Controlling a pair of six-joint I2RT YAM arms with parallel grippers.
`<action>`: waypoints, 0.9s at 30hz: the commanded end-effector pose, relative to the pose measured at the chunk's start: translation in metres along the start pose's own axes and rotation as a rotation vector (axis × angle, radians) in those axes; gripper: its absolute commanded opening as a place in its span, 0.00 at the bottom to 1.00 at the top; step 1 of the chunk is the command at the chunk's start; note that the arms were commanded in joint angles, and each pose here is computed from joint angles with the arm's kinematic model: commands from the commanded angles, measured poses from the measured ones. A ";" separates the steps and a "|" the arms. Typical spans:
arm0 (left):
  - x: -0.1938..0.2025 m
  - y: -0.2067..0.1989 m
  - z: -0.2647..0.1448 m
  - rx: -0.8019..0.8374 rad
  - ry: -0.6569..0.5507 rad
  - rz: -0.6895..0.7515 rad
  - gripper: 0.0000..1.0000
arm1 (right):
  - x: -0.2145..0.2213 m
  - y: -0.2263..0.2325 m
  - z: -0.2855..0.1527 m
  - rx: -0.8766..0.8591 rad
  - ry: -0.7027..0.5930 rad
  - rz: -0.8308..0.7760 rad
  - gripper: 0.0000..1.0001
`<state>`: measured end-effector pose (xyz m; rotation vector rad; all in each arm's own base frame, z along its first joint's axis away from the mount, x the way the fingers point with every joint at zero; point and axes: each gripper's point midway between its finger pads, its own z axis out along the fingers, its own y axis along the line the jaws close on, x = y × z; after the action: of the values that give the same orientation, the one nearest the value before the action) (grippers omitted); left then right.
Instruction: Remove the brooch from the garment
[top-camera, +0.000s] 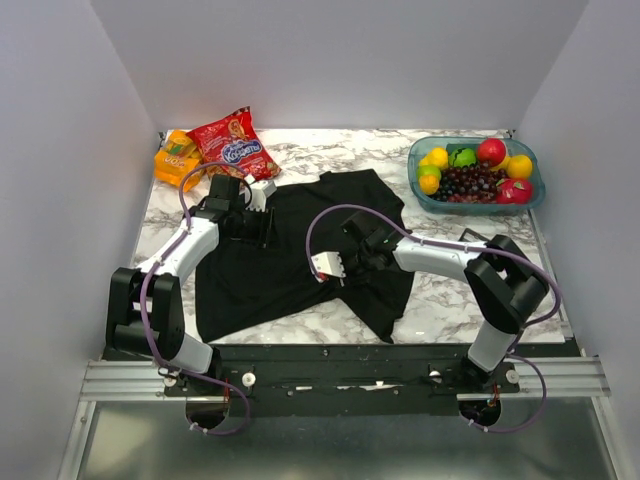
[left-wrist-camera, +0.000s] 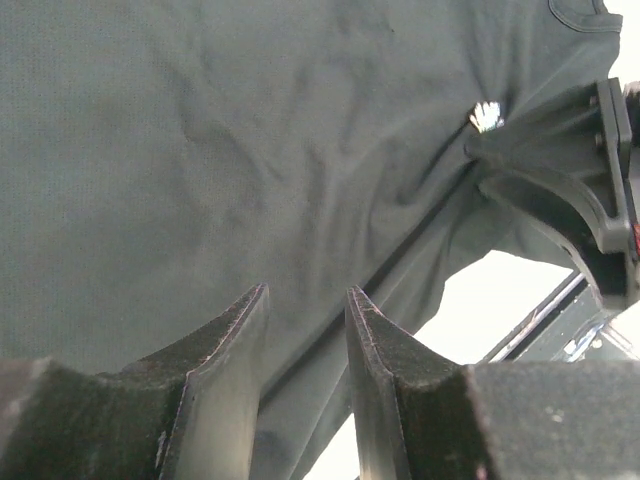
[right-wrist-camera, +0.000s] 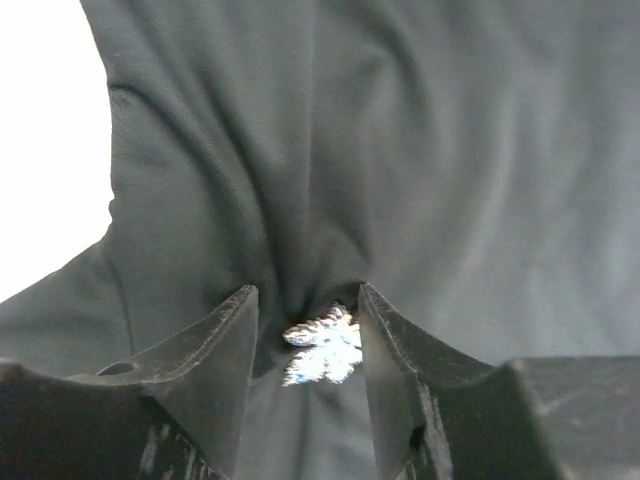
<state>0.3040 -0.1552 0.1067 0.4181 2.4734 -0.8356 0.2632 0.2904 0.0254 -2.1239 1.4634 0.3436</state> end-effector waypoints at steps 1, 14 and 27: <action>-0.006 -0.001 -0.007 -0.017 -0.032 0.043 0.44 | 0.015 -0.021 0.001 0.100 0.098 0.013 0.49; -0.005 -0.006 -0.009 0.005 -0.034 0.053 0.44 | -0.003 -0.030 -0.029 0.140 0.054 0.030 0.48; -0.004 -0.006 -0.010 0.005 -0.037 0.050 0.45 | -0.015 -0.037 -0.023 0.085 0.010 0.110 0.50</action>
<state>0.3021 -0.1540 0.1113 0.4435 2.4497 -0.8230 0.2899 0.2982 0.0697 -1.9876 1.5214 0.2633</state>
